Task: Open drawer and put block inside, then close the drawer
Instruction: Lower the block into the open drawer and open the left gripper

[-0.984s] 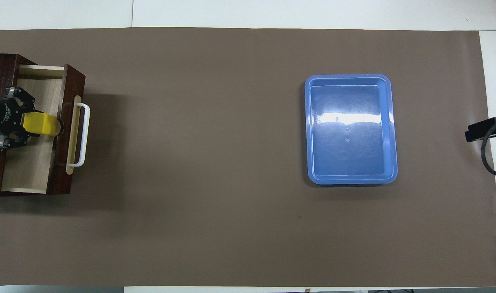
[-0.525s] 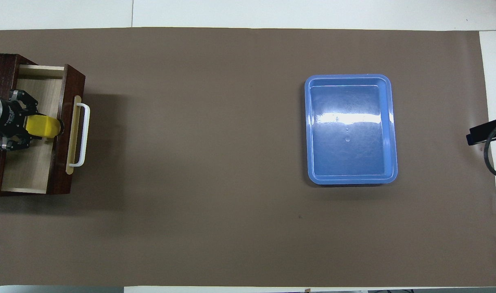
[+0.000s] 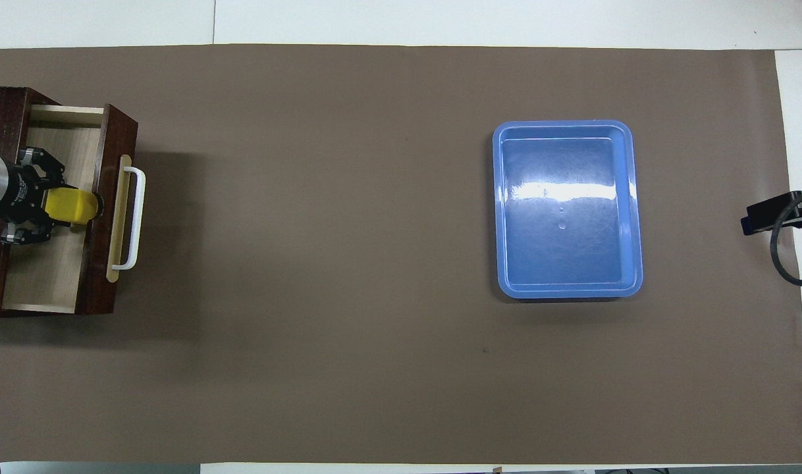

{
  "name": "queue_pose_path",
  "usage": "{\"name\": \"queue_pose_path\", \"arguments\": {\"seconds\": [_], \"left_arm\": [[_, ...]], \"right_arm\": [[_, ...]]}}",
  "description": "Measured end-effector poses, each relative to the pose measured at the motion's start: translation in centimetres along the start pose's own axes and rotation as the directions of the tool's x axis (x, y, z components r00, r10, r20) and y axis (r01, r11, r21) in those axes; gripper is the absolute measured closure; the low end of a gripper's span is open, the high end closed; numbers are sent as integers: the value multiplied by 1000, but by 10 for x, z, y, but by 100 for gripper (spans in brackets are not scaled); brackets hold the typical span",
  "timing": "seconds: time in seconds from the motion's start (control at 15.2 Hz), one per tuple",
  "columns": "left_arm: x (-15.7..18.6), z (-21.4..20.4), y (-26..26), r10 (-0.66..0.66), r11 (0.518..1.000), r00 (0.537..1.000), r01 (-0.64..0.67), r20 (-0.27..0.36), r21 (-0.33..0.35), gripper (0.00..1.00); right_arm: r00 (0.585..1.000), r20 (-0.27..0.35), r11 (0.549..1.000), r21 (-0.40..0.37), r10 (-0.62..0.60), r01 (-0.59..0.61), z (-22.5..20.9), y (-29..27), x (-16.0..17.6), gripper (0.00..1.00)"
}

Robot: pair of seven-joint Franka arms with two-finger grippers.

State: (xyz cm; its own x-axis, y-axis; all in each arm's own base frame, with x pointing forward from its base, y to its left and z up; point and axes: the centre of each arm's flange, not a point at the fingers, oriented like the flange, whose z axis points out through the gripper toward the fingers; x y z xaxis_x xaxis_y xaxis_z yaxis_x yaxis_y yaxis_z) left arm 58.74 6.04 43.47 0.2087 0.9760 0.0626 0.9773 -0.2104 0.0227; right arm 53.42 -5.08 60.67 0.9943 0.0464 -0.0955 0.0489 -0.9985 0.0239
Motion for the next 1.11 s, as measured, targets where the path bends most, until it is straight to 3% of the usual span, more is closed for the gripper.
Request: {"name": "queue_pose_path", "arguments": {"seconds": [0.26, 0.33, 0.52, 0.59, 0.92, 1.11], "left_arm": [[1, 2, -1, 0, 1000, 1000, 0, -1, -3, 38], [1, 2, -1, 2, 1000, 1000, -2, -1, -3, 33], [1, 1, 0, 3, 1000, 1000, -3, -2, -6, 4], [1, -2, 1, 2, 1000, 1000, -3, -3, -9, 0], [-3, -52, 8, 12, 1000, 1000, -12, -1, 6, 0], [-29, -96, 15, 47, 999, 999, -47, 14, 5, 0]], "right_arm": [[1000, 0, 1000, 0, 0, 0, 0, 0, 0, 0], [1000, 0, 1000, 0, 0, 0, 0, 0, 0, 0], [1000, -1, 1000, 0, 0, 0, 0, 0, 0, 0], [1000, -1, 1000, 0, 1, -1, -1, 1, 0, 0], [1000, -5, 1000, 0, 2, -2, -2, 1, 0, 0], [1000, -6, 1000, -1, 2, -2, -3, 1, 0, 0]]}}
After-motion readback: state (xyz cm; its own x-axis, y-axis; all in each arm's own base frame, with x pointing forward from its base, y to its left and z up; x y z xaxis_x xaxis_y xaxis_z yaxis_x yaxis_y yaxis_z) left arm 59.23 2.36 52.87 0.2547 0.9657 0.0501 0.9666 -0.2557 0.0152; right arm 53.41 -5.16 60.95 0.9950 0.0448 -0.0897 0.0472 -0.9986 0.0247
